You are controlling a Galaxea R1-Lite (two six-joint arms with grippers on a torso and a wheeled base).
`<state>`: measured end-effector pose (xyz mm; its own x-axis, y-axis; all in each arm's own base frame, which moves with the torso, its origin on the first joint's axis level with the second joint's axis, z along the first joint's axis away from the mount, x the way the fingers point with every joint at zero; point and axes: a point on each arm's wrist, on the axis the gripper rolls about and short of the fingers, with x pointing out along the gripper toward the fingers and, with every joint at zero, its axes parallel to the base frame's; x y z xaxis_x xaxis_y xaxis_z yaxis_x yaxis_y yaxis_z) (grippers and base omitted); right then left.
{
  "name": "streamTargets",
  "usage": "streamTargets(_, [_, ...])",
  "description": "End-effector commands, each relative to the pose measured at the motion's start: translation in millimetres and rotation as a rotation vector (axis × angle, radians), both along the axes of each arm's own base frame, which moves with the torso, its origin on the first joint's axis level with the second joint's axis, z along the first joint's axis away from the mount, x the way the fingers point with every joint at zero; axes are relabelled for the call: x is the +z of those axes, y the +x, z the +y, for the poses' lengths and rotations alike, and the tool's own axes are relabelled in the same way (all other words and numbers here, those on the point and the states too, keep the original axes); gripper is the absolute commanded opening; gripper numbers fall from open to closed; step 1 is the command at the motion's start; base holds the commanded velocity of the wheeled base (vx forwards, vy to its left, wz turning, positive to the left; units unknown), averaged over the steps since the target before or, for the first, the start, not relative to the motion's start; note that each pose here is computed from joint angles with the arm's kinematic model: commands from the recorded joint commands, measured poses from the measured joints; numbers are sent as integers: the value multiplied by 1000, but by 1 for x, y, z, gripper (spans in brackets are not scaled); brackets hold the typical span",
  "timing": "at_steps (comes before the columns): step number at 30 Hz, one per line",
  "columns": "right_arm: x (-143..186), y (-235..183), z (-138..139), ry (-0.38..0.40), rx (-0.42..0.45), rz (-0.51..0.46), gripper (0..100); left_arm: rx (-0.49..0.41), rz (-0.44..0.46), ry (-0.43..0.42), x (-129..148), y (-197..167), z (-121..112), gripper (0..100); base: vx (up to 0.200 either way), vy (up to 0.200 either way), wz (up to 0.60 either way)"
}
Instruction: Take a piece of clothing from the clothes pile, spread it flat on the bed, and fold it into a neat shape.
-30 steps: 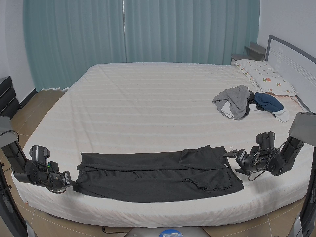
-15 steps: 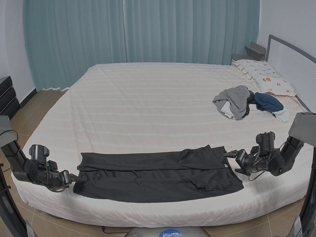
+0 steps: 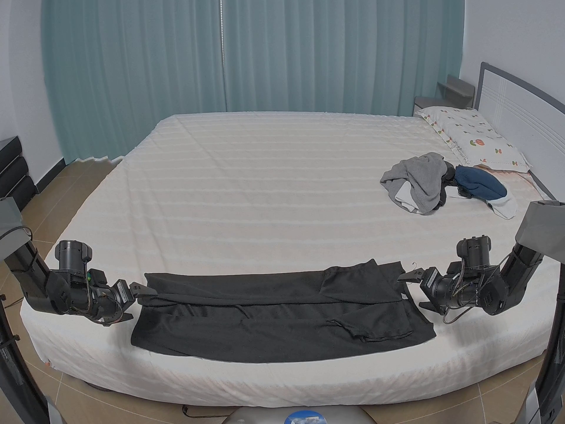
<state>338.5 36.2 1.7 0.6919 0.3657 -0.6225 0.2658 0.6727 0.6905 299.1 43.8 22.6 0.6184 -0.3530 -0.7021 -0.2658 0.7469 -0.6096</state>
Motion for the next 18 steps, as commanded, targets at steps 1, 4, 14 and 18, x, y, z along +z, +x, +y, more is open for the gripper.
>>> streamTargets(1, [-1, 0, 0, -1, 2, 2, 100, -8, 21, -12, -9, 9, -6, 100, 0, 0, 0])
streamTargets(4, [-1, 0, 0, -1, 2, 0, 100, -12, 30, -8, -13, 12, -8, 100, 0, 0, 0])
streamTargets(14, [15, -9, -4, -8, -3, -31, 100, 39, 16, 66, -29, 18, -6, 0, 0, 0, 0])
streamTargets(18, [19, -14, -4, -17, 3, -37, 100, 50, 25, 75, -30, 16, -6, 0, 0, 0, 0])
